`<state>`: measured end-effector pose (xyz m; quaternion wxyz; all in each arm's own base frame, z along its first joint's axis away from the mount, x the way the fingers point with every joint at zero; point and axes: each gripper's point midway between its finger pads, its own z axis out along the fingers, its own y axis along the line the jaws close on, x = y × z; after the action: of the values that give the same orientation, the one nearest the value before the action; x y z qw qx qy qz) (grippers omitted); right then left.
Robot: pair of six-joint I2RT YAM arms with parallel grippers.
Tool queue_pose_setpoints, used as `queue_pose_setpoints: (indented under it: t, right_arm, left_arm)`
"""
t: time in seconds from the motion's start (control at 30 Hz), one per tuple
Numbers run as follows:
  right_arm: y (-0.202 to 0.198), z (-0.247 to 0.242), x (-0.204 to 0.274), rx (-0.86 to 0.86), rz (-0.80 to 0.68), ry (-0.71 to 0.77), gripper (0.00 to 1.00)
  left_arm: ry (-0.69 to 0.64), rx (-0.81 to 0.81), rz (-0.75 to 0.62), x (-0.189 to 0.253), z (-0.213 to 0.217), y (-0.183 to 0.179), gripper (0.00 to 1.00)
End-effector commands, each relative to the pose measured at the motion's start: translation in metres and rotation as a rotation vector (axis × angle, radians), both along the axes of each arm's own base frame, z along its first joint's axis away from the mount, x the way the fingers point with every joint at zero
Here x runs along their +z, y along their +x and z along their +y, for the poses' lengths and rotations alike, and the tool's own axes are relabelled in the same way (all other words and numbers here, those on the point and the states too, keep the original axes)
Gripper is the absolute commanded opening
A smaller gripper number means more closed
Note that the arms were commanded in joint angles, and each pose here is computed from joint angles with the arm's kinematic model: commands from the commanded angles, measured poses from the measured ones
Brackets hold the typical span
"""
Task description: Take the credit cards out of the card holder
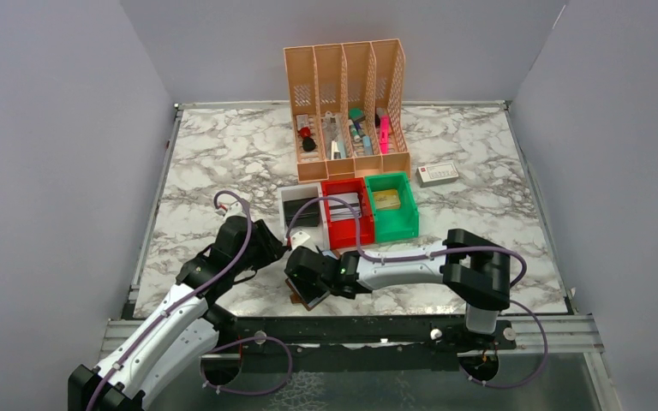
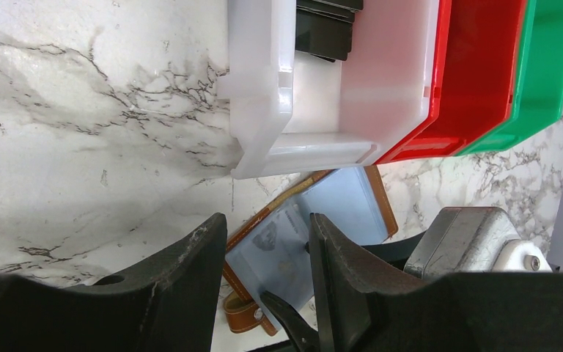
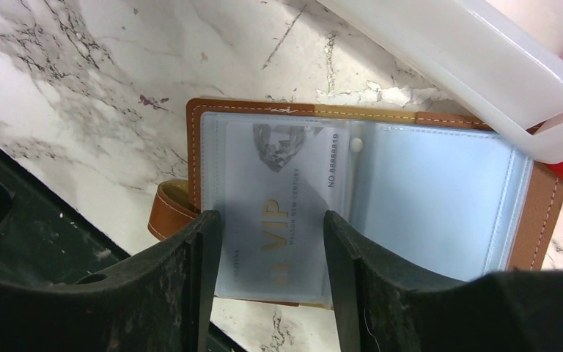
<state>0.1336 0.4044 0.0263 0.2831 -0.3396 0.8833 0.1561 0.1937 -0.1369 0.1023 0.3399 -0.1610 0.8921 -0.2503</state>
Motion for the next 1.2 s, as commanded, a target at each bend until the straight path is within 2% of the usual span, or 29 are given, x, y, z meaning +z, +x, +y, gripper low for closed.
queue_pose_setpoints:
  t: [0.0,0.07,0.27,0.5,0.8,1.03,1.17]
  right_arm:
    - [0.002,-0.024,-0.018,-0.031,-0.022,-0.113,0.58]
    - [-0.001,-0.022,-0.021,-0.018,-0.003,-0.107,0.56]
    - [-0.012,-0.018,-0.029,-0.008,0.055,-0.081,0.32]
    - [-0.015,-0.012,-0.027,-0.001,0.074,-0.054,0.13]
    - [-0.007,0.005,0.001,-0.018,0.101,0.070,0.02]
    - [0.003,0.017,0.032,-0.016,0.270,0.320,0.01]
    - [0.007,0.012,0.034,-0.035,0.333,0.387,0.01]
  left_arm:
    - [0.001,0.030,-0.027,0.008,0.004,0.006,0.49]
    - [0.002,0.031,-0.029,0.008,0.004,0.006,0.49]
    - [0.010,0.022,-0.022,0.006,0.004,0.005,0.49]
    - [0.012,0.014,-0.016,0.003,0.004,0.003,0.49]
    - [-0.001,-0.024,-0.016,0.008,-0.003,0.002,0.49]
    - [-0.039,-0.126,-0.025,0.015,-0.019,-0.001,0.49]
    - [-0.082,-0.210,-0.020,0.014,-0.034,-0.006,0.49]
